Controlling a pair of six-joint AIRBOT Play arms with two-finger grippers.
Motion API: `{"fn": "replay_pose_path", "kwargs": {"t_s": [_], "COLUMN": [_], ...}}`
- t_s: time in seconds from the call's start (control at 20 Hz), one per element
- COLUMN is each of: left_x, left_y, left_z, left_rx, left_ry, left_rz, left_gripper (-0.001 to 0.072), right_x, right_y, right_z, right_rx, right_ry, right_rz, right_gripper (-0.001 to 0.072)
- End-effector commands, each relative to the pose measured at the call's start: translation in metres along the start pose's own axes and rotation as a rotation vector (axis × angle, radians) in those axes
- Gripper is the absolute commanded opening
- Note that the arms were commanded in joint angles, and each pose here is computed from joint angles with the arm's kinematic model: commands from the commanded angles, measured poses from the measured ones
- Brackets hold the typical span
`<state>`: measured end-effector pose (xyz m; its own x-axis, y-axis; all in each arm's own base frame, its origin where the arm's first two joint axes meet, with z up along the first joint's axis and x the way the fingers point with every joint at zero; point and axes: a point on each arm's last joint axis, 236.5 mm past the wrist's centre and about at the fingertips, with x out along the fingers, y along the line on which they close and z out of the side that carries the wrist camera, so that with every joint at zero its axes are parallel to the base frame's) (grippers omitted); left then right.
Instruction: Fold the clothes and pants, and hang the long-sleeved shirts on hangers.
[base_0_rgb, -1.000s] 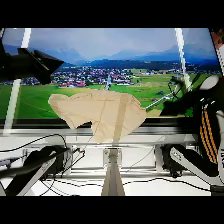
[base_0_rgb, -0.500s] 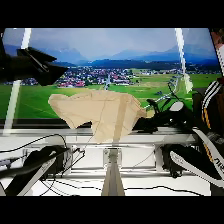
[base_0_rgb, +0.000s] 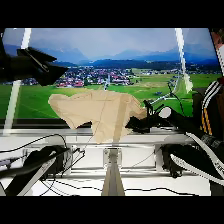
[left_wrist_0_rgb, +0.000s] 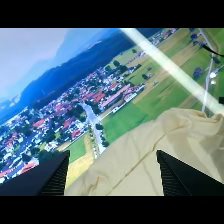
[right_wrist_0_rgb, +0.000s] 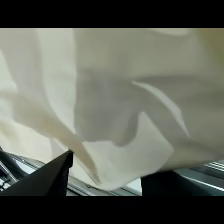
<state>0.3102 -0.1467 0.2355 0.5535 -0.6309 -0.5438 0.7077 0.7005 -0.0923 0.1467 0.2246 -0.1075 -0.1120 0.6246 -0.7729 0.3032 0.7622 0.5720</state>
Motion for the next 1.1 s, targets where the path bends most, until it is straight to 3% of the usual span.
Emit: {"fn": "replay_pose_path", "kwargs": {"t_s": [0.0, 0.1, 0.15, 0.2, 0.4, 0.5, 0.6, 0.85, 1.05], "left_x": [0.000, 0.001, 0.002, 0.003, 0.010, 0.011, 0.010, -0.005, -0.021], "left_y": [0.000, 0.001, 0.001, 0.002, 0.007, 0.013, 0.023, 0.086, 0.121], "left_z": [0.000, 0.000, -0.001, -0.001, -0.004, 0.000, 0.011, 0.005, -0.019], "left_rx": [0.001, -0.001, -0.003, -0.007, -0.021, -0.023, -0.022, -0.164, -0.299], "left_ry": [0.000, 0.000, 0.003, 0.006, 0.018, -0.001, -0.047, -0.059, -0.017], "left_rz": [0.000, 0.000, -0.001, -0.003, -0.007, 0.013, 0.055, 0.301, 0.428], "left_gripper": [0.0617, 0.0617, 0.0617, 0.0617, 0.0611, 0.0499, 0.0473, 0.0474, 0.0474], "right_x": [0.001, 0.001, 0.001, 0.001, -0.008, -0.028, -0.065, -0.230, -0.375], "right_y": [0.001, 0.001, 0.001, 0.001, 0.021, 0.048, 0.079, 0.152, 0.190], "right_z": [0.009, 0.010, 0.011, 0.011, 0.028, 0.052, 0.086, 0.169, 0.182], "right_rx": [0.068, 0.068, 0.068, 0.068, -0.007, -0.166, -0.330, -0.524, -0.588], "right_ry": [-0.043, -0.046, -0.048, -0.050, -0.104, -0.173, -0.287, -0.680, -1.026], "right_rz": [0.001, 0.001, 0.001, 0.002, 0.029, 0.021, -0.023, -0.090, -0.088], "right_gripper": [0.0447, 0.0425, 0.0283, 0.0010, 0.0008, 0.0008, 0.0008, 0.0008, 0.0008]}}
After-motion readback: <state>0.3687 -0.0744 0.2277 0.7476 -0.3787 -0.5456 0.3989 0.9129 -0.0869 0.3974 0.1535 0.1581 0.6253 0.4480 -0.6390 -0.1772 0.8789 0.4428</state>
